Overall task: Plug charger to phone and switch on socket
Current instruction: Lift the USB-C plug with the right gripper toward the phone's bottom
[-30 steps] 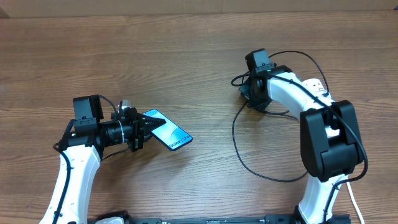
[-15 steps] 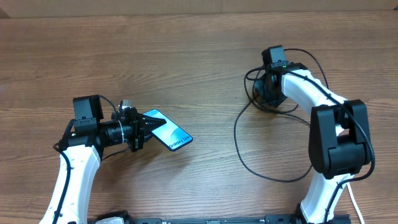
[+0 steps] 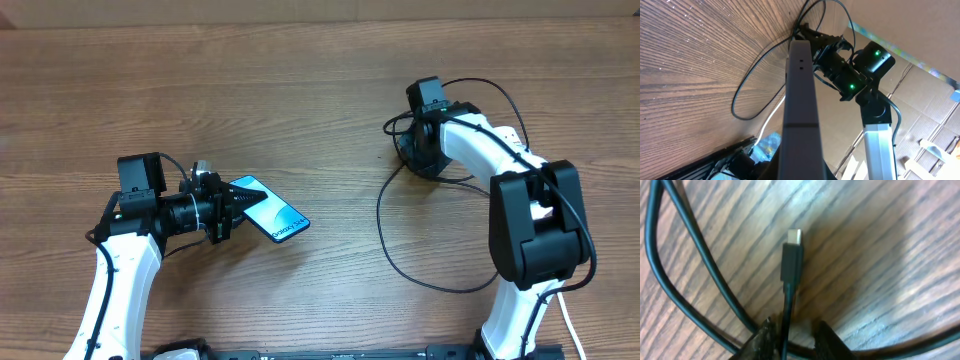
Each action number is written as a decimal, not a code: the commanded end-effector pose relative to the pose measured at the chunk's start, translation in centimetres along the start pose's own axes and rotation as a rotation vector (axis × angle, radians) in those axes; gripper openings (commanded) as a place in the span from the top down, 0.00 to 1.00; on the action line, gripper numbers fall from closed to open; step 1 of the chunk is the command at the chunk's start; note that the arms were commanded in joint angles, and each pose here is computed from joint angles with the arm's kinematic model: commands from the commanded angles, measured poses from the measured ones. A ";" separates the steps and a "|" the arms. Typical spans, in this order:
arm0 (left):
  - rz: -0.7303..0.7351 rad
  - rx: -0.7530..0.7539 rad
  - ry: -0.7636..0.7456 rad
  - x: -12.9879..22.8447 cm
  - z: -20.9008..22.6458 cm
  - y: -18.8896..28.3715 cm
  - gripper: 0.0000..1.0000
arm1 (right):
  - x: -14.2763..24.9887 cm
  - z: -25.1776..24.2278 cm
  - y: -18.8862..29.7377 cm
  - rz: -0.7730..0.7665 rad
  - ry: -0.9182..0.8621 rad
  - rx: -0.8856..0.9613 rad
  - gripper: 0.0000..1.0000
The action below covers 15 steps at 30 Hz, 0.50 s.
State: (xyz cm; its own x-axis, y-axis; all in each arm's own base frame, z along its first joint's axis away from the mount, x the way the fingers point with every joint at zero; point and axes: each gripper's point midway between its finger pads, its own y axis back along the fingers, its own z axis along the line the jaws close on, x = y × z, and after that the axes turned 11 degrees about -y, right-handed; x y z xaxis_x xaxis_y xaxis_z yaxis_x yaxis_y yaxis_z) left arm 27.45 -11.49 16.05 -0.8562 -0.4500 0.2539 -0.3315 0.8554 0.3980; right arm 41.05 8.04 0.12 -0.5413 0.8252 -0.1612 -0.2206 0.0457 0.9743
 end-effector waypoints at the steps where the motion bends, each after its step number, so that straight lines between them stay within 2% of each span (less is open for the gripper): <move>1: 0.024 0.039 -0.042 0.3 -1.1 0.2 0.95 | 1.5 -1.8 -2.4 0.039 0.021 0.080 0.82; 5: 0.032 0.047 -0.049 0.4 -1.2 0.2 0.96 | 0.2 -2.4 -2.3 -0.037 0.026 0.113 0.96; 10: 0.019 0.059 -0.127 0.1 -1.6 0.2 0.96 | -1.5 -0.5 -0.4 -0.050 0.141 0.069 0.96; 15: -0.020 0.117 -0.280 -1.2 -3.6 0.4 0.96 | -3.6 2.5 6.4 -0.079 0.302 0.008 0.96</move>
State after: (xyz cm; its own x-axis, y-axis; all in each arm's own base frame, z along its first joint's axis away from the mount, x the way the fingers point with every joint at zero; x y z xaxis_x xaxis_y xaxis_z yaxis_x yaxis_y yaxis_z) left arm 29.19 -11.32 17.30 -0.8984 -0.4324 0.0763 -0.3804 0.8533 0.3567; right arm 40.65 6.74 1.90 -0.6753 0.7143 -0.1834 -0.1448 0.1155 0.9827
